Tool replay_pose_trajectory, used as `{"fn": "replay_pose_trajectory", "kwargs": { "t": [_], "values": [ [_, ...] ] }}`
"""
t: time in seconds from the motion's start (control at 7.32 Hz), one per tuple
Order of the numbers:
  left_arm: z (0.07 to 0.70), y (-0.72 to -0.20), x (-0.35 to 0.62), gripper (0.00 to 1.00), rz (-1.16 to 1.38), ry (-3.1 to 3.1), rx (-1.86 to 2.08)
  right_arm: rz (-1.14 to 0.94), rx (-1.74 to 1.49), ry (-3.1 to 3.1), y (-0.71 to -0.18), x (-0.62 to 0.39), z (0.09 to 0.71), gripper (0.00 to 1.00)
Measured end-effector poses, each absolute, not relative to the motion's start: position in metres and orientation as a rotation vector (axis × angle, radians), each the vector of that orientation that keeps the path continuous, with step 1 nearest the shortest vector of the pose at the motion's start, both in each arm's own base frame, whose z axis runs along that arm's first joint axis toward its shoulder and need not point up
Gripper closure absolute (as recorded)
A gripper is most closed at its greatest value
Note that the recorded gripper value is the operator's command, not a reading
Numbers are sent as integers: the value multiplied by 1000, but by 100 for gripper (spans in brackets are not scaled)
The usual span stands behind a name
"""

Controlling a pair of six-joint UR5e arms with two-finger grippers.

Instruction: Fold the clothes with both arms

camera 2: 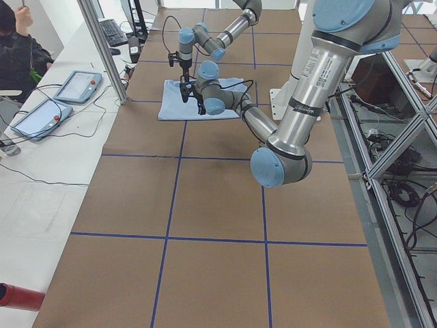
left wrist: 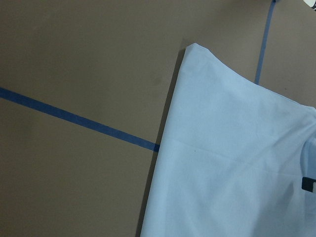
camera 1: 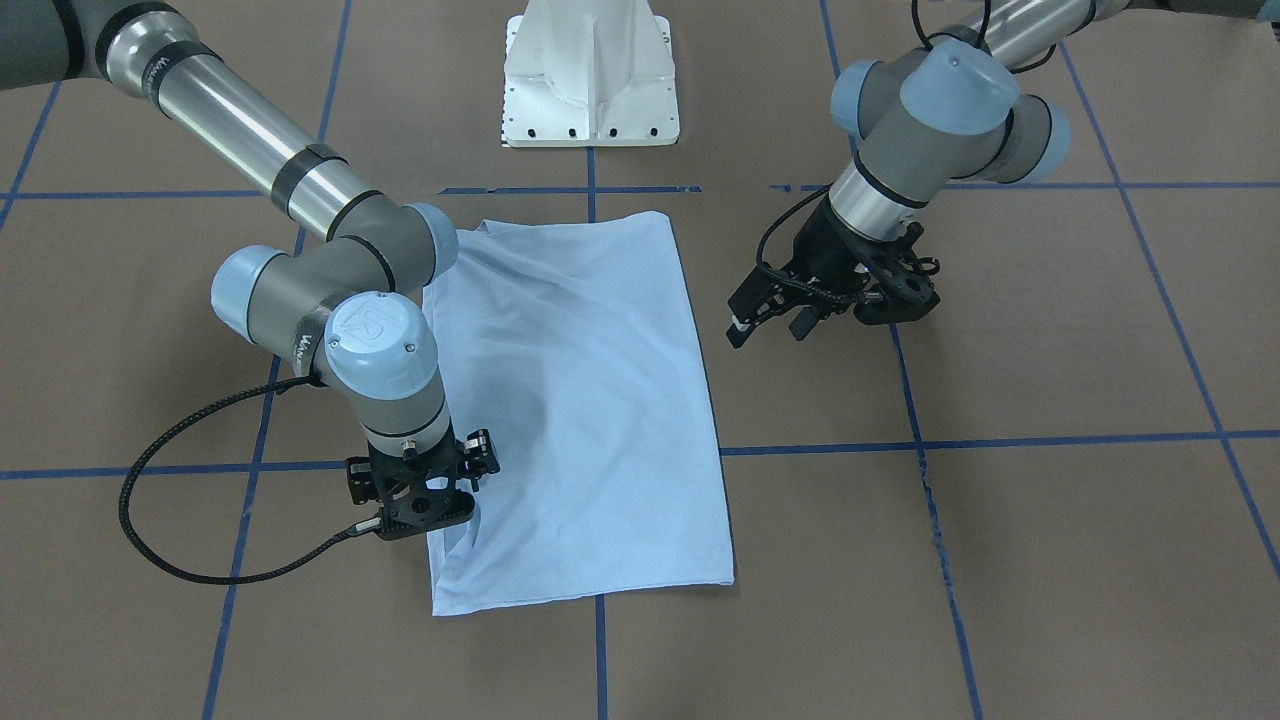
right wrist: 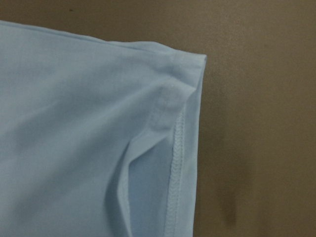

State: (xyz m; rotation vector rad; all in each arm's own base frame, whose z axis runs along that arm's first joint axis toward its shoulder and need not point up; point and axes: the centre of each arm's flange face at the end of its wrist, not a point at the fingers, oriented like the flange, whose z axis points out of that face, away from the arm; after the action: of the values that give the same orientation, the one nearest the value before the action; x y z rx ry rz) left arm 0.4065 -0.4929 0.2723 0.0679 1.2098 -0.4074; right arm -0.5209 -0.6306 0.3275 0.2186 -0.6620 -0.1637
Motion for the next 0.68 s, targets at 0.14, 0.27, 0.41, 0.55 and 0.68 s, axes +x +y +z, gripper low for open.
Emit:
{"fn": "replay_pose_trajectory", "kwargs": {
  "t": [0.14, 0.27, 0.41, 0.55, 0.68],
  "values": [
    [272, -493, 407, 0, -406, 1210, 68, -164, 217, -648, -634, -519, 334, 0],
    [272, -492, 407, 0, -406, 1210, 68, -166, 221, -633, -639, -514, 340, 0],
    [272, -492, 408, 0, -405, 1210, 67, -172, 229, -621, -647, -505, 344, 0],
    [272, -492, 408, 0, -404, 1210, 67, -176, 236, -614, -653, -496, 347, 0],
    [272, -492, 408, 0, -404, 1209, 67, -176, 240, -614, -657, -490, 347, 0]
  ]
}}
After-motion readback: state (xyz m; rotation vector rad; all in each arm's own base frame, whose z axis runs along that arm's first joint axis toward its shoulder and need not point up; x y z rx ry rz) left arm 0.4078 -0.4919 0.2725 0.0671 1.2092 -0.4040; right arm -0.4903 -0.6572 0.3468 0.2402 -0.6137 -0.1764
